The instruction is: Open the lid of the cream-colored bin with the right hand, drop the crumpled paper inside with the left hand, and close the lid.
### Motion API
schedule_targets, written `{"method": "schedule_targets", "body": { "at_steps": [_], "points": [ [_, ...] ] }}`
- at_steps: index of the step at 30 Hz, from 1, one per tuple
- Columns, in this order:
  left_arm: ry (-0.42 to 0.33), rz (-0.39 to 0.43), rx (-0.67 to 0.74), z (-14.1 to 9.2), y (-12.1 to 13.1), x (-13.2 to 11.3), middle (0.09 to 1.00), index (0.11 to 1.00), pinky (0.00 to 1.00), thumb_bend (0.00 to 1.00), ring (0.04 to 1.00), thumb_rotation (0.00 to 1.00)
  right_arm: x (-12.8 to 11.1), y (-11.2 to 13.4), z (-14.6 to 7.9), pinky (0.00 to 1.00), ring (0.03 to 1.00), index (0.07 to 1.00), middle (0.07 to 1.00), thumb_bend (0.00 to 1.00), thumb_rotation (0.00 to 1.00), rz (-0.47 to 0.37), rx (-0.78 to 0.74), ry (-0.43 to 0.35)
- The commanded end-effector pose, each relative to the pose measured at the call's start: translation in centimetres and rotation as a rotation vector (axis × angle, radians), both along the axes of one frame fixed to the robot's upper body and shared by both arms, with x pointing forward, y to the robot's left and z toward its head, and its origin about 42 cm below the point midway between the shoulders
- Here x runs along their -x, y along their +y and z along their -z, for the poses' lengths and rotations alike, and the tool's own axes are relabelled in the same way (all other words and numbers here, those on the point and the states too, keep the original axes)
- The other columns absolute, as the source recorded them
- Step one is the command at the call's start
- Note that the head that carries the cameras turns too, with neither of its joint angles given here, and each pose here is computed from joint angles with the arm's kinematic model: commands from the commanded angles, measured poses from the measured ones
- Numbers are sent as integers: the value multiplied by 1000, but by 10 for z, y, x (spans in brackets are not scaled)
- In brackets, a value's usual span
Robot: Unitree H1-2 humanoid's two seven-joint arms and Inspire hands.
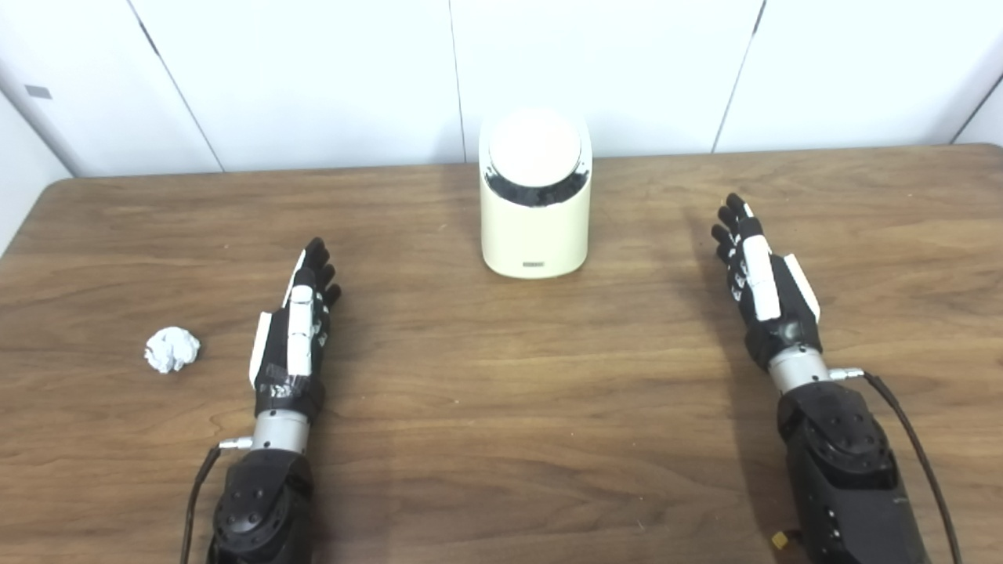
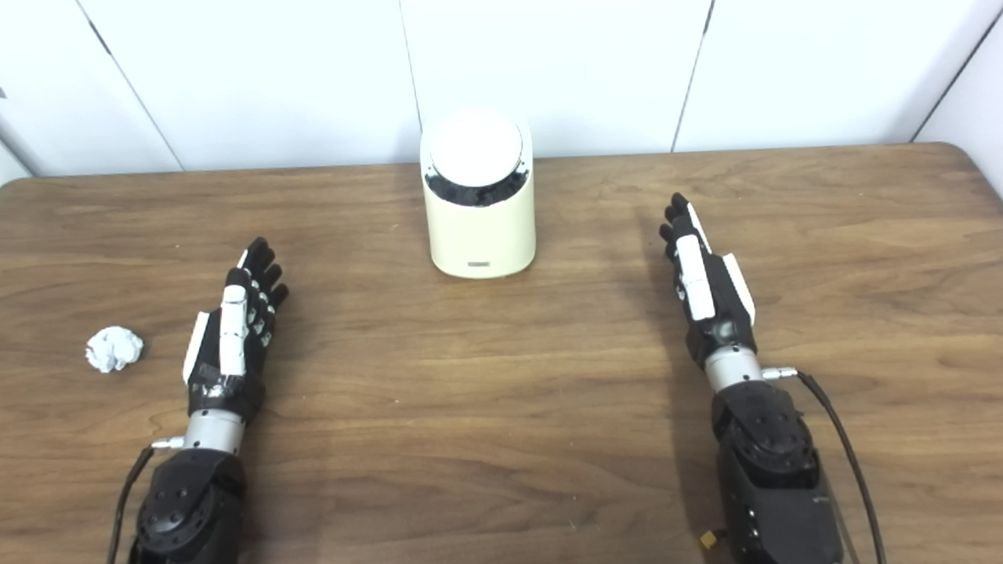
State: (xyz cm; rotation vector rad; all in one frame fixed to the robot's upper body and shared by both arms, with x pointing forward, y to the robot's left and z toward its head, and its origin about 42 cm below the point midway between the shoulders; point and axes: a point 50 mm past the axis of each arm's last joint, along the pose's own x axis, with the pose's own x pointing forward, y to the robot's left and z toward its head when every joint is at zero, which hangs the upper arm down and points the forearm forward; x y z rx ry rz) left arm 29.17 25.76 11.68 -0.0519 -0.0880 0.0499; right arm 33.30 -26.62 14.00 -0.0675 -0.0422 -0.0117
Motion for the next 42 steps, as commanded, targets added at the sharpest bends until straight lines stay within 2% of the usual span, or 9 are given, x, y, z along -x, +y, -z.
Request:
{"method": "schedule_targets", "body": {
  "at_steps": [1,18,22,36,42],
  "points": [
    [-28,8,0,-7,-1,-8,1000,1000,1000,457,1000,997,-7,0,-18,1000,970,990,985,616,1000,-13,15,-63],
    [-24,5,-11,-4,0,-9,1000,1000,1000,473,1000,999,-7,0,-16,1000,972,991,987,627,1000,-15,21,-67],
    [-23,2,-1,-3,0,-8,1000,1000,1000,487,1000,970,-6,3,-15,1000,968,989,985,625,1000,-15,13,-63],
    [-13,10,-13,17,1,-11,1000,1000,1000,444,1000,1000,-9,8,2,1000,974,991,985,604,1000,-15,-17,-70],
    [-5,12,-17,24,0,-11,1000,1000,1000,437,1000,1000,-8,6,6,1000,972,991,983,653,1000,-22,33,-86]
  ]
}}
